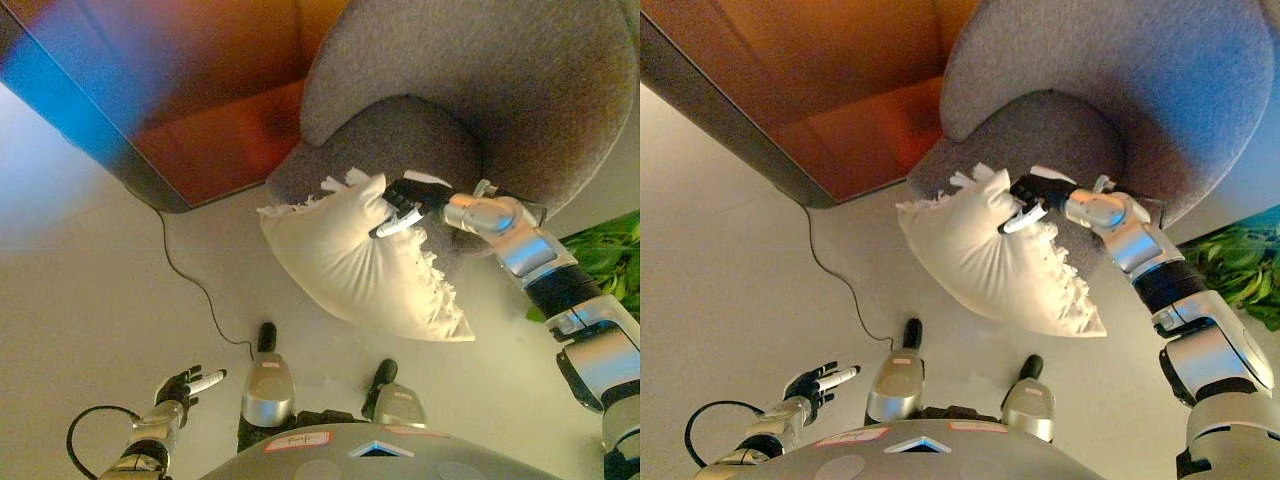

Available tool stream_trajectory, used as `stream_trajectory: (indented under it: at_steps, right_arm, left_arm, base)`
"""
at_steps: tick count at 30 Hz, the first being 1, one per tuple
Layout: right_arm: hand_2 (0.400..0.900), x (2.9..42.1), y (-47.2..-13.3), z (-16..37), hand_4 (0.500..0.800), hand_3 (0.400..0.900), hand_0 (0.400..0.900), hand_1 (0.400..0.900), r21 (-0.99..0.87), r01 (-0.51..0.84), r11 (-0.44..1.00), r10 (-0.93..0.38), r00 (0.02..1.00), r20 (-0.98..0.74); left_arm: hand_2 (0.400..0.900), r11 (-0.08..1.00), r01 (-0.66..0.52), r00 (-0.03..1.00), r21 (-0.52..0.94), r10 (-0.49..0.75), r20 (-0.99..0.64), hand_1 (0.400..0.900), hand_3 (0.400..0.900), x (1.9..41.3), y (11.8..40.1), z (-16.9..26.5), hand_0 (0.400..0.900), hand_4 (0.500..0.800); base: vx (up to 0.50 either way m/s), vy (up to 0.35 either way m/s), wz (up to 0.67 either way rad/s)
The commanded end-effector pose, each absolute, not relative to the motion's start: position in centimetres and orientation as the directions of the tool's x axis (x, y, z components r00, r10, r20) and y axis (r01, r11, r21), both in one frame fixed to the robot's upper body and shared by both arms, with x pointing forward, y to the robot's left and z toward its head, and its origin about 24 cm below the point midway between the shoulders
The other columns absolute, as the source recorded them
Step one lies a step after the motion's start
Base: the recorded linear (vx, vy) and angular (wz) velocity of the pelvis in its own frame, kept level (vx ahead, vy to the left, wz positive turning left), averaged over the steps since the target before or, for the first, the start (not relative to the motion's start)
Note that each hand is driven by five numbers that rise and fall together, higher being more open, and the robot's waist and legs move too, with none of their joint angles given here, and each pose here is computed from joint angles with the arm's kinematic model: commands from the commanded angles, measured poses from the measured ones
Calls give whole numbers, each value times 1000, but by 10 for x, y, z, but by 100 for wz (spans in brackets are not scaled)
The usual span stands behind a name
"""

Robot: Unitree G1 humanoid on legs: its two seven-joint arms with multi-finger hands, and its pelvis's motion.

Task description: Pick up the pillow and put it on the sofa.

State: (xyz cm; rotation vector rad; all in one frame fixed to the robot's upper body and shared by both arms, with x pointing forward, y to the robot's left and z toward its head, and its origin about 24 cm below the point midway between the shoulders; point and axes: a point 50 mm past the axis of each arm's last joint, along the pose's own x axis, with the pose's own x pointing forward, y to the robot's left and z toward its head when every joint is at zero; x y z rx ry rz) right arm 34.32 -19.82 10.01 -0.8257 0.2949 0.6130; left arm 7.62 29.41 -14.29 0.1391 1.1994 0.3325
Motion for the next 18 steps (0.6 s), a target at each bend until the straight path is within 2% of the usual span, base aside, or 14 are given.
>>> stream_trajectory:
  at_steps: [1,9,18]
  right_arm:
    - [400,372,-206,211,500,400,400,400,-661,-413,626,459,881,-115]
    - [400,385,-246,263,500,400,400,400,-646,-254,720,301,953,-39]
    - [400,388,-292,269,500,400,400,400,-559,-133,818,95,991,-97]
  left_arm:
    - [900,921,-91,243,379,390,-888,900,900,50,313,-140,900,800]
    - [900,913,-41,192,405,405,-894,900,900,32,321,-139,900,800]
    - [900,906,-26,205,423,419,-884,900,900,32,325,-137,900,800]
  base:
    - [137,-26,20]
    - [105,-40,25]
    - [19,-50,13]
